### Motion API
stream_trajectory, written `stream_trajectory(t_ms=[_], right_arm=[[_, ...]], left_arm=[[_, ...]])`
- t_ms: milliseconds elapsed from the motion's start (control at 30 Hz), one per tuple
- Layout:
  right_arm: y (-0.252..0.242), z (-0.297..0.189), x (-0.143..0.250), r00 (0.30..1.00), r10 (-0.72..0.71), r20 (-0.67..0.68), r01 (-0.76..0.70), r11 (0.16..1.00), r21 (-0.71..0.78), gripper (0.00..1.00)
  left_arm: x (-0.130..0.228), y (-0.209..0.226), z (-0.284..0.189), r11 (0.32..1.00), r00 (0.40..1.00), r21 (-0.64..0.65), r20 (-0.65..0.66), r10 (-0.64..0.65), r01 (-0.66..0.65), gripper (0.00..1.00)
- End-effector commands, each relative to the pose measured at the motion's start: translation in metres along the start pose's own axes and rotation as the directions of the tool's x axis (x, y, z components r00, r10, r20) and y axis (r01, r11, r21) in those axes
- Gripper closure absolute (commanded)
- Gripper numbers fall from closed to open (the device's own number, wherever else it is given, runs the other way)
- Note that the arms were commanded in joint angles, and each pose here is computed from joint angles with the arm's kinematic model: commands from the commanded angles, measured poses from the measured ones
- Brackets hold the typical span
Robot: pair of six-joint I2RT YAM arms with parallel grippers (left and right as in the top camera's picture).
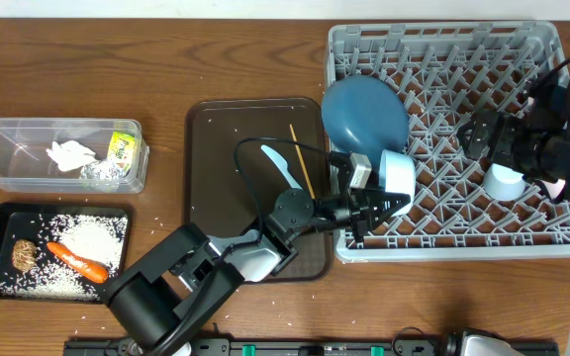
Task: Sort waste into correct bins and load items into the dishwasher rack
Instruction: 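Lower the bowl into the rack below the blue plate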
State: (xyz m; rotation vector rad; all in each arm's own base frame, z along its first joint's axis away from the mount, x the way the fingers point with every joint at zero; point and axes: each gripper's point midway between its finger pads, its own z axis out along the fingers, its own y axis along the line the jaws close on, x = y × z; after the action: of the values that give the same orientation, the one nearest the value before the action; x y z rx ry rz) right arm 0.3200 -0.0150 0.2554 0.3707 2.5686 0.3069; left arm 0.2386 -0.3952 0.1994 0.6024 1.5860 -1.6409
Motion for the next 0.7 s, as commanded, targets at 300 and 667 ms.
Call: stream_trajectory(t_ms=[300, 667], right_arm=[[0.002, 0.001, 0.004, 1.000, 0.010, -0.018, -0.010, 1.000, 0.000, 0.01], [0.002, 0.001, 0.004, 1.000, 0.011, -0.019, -0.011, 1.000, 0.000, 0.01]], left_arm=[[0.004, -0.004, -0.002, 0.999, 0.999, 0.037, -0.030, 0.029, -0.027, 0.94], [0.009, 0.028, -0.009, 0.995, 0.999, -0.098, -0.027, -0.023, 0.020, 0.94]])
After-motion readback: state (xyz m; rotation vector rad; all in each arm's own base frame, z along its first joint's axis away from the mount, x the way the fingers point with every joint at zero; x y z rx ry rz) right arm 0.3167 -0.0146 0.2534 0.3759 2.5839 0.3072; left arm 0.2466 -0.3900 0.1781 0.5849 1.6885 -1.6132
